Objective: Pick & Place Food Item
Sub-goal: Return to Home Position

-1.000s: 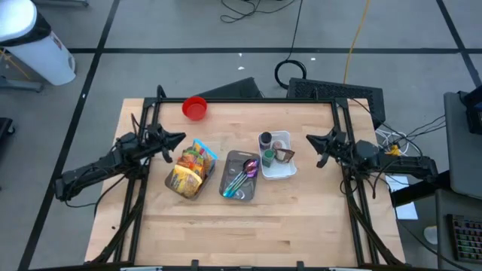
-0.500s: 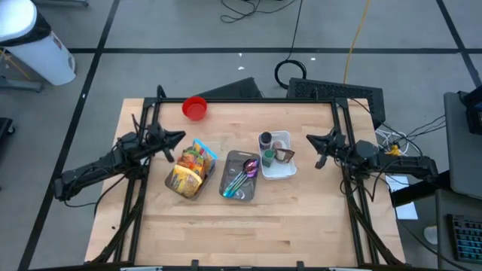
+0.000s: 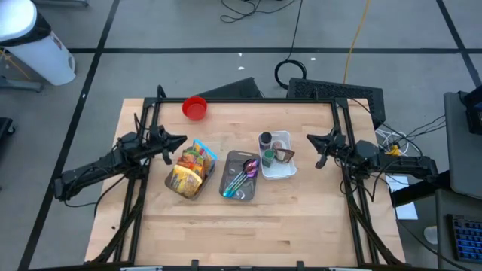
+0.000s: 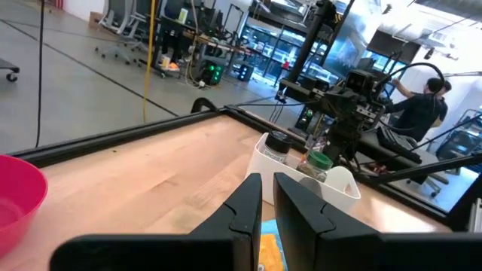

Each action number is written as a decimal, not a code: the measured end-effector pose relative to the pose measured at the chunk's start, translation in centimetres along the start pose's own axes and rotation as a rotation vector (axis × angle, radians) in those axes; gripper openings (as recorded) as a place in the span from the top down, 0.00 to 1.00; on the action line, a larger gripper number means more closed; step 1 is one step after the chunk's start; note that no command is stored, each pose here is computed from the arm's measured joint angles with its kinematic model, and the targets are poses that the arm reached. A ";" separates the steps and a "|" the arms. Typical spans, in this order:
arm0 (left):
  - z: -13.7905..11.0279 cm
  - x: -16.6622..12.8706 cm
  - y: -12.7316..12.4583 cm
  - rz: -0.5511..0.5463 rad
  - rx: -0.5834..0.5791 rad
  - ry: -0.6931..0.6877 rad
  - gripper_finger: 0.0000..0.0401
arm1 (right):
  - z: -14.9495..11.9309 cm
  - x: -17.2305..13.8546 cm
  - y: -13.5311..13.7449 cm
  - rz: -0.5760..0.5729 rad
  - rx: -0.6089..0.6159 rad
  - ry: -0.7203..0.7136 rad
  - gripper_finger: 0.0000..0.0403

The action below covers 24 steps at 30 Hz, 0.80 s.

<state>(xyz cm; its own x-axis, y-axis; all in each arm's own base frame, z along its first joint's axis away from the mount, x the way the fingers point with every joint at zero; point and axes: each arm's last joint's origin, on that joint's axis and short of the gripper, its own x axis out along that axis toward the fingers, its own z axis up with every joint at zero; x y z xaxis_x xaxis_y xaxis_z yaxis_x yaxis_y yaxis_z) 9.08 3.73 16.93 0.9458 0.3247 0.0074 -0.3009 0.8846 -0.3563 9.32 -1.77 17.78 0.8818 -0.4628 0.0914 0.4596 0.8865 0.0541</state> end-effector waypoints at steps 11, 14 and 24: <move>0.0 0.0 0.0 0.000 -0.007 -0.001 0.90 | 0.0 0.0 0.0 0.000 0.002 -0.004 1.00; 0.0 0.0 0.0 0.000 -0.003 -0.001 0.90 | 0.0 0.0 0.0 0.000 0.002 -0.004 1.00; 0.0 0.0 0.0 -0.001 -0.007 -0.001 0.90 | 0.0 0.0 0.0 0.001 0.002 -0.004 1.00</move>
<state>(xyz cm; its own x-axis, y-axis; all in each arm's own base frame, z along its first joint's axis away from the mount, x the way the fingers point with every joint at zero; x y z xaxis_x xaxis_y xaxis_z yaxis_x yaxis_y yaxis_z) 9.09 3.73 16.93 0.9459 0.3244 0.0089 -0.2992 0.8824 -0.3632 9.32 -1.77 17.82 0.8816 -0.4622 0.0956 0.4588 0.8867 0.0562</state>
